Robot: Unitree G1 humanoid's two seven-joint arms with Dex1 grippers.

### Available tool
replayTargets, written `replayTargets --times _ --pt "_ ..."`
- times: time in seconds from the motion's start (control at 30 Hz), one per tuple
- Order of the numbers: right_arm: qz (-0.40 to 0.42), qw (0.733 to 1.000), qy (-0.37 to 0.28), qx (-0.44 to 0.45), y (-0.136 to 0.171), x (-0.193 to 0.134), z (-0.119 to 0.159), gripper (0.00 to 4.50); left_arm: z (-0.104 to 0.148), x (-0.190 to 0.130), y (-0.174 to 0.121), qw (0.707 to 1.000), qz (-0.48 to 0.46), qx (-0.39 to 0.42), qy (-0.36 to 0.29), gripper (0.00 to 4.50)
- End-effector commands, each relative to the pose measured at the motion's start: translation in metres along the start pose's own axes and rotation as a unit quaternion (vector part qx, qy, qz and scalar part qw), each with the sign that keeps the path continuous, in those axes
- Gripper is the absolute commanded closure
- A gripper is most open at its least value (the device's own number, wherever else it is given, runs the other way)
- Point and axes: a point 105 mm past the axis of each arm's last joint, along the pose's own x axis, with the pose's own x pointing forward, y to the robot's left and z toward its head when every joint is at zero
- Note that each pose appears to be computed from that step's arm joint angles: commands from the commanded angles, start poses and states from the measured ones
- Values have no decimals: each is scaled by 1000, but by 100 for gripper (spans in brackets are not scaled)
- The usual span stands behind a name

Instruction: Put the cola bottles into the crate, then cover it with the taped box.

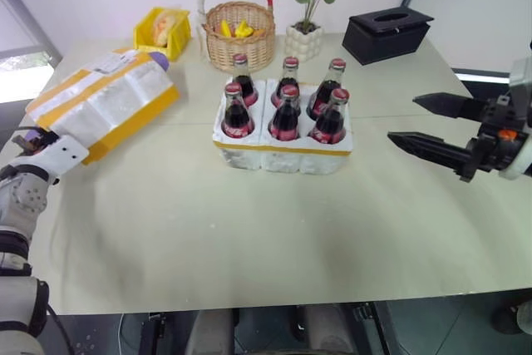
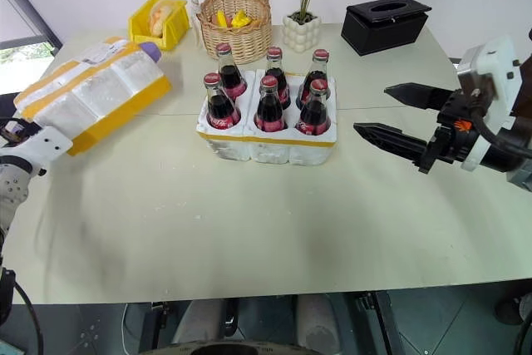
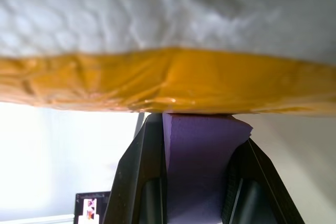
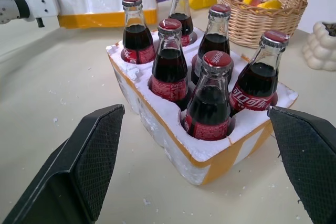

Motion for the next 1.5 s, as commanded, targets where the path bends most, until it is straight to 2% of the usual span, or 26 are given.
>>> replayTargets --times 0.03,0.17,0.27,0.53,0.63,0.77,0.97,1.17,1.5 --pt "-15 1000 -11 -23 -2 -7 9 0 1 3 19 1000 14 1 0 392" --pt "-20 999 -8 -24 -3 -10 9 0 18 9 50 999 40 5 -23 392" --pt "-26 999 -5 -23 -5 -14 8 0 43 14 76 997 56 1 -58 392" --pt "-40 999 6 -2 -4 -24 -10 0 152 18 126 973 53 -6 -225 392" --pt "-50 999 8 5 -4 -26 -17 0 202 8 143 950 48 -19 -307 392" --pt "-60 998 3 9 -5 -27 -21 0 259 -10 141 915 13 -20 -403 392" --pt "-65 998 1 10 -3 -25 -23 0 317 -39 115 865 -37 9 -501 392" --pt "-69 997 -5 16 -1 -23 -24 0 334 -62 91 839 -51 76 -536 392" --pt "-76 997 -18 30 -1 -21 -23 0 324 -57 73 855 -14 170 -490 392"
